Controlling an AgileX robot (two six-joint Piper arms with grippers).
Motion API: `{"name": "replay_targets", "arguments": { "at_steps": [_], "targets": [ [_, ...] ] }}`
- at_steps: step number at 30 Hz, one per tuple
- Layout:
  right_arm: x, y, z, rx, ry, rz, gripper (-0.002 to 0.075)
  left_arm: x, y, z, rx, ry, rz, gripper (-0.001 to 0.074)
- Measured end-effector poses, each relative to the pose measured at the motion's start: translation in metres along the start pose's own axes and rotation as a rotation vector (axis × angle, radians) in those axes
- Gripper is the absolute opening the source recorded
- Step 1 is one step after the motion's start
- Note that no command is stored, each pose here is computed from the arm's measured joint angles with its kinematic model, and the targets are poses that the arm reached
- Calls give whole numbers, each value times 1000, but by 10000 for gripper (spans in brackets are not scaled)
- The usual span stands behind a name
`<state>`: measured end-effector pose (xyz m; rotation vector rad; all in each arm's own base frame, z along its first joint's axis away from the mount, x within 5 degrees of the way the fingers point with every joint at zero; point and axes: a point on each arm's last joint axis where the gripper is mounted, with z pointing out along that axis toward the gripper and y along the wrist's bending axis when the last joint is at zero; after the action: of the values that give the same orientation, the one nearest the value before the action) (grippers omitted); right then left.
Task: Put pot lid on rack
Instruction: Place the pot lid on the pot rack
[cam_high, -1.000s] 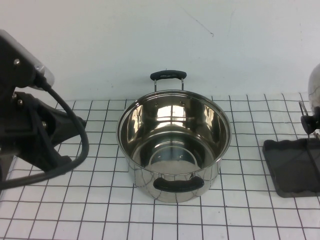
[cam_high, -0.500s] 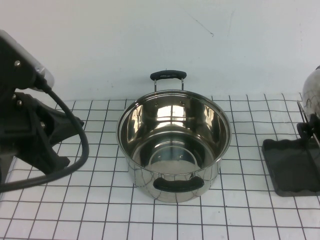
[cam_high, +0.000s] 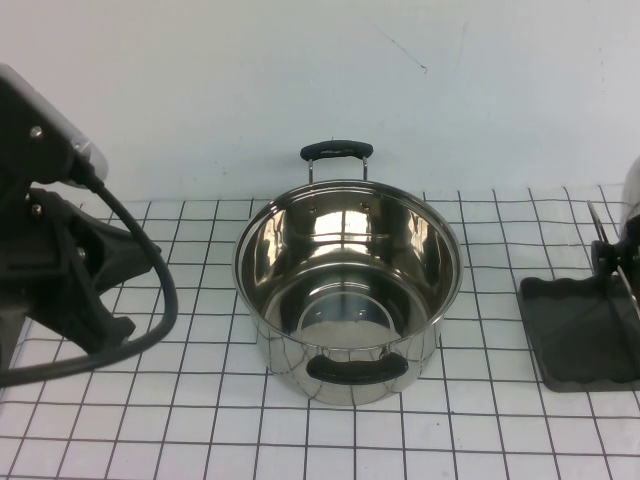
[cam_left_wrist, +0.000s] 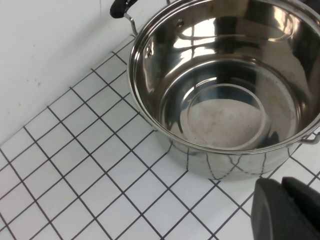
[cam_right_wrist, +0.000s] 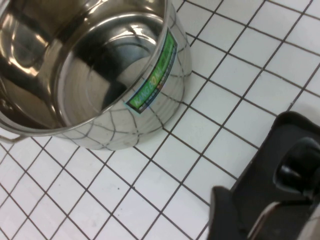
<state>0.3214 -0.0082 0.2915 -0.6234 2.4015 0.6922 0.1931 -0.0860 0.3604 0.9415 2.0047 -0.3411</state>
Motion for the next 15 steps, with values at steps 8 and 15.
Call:
{"name": "replay_targets", "arguments": {
  "at_steps": [8, 15],
  "targets": [
    [1, 1, 0, -9, 17, -6, 420, 2, 0, 0, -1, 18, 10, -1],
    [6, -2, -1, 22, 84, 25, 423, 4, -1, 0, 14, 40, 15, -1]
  ]
}}
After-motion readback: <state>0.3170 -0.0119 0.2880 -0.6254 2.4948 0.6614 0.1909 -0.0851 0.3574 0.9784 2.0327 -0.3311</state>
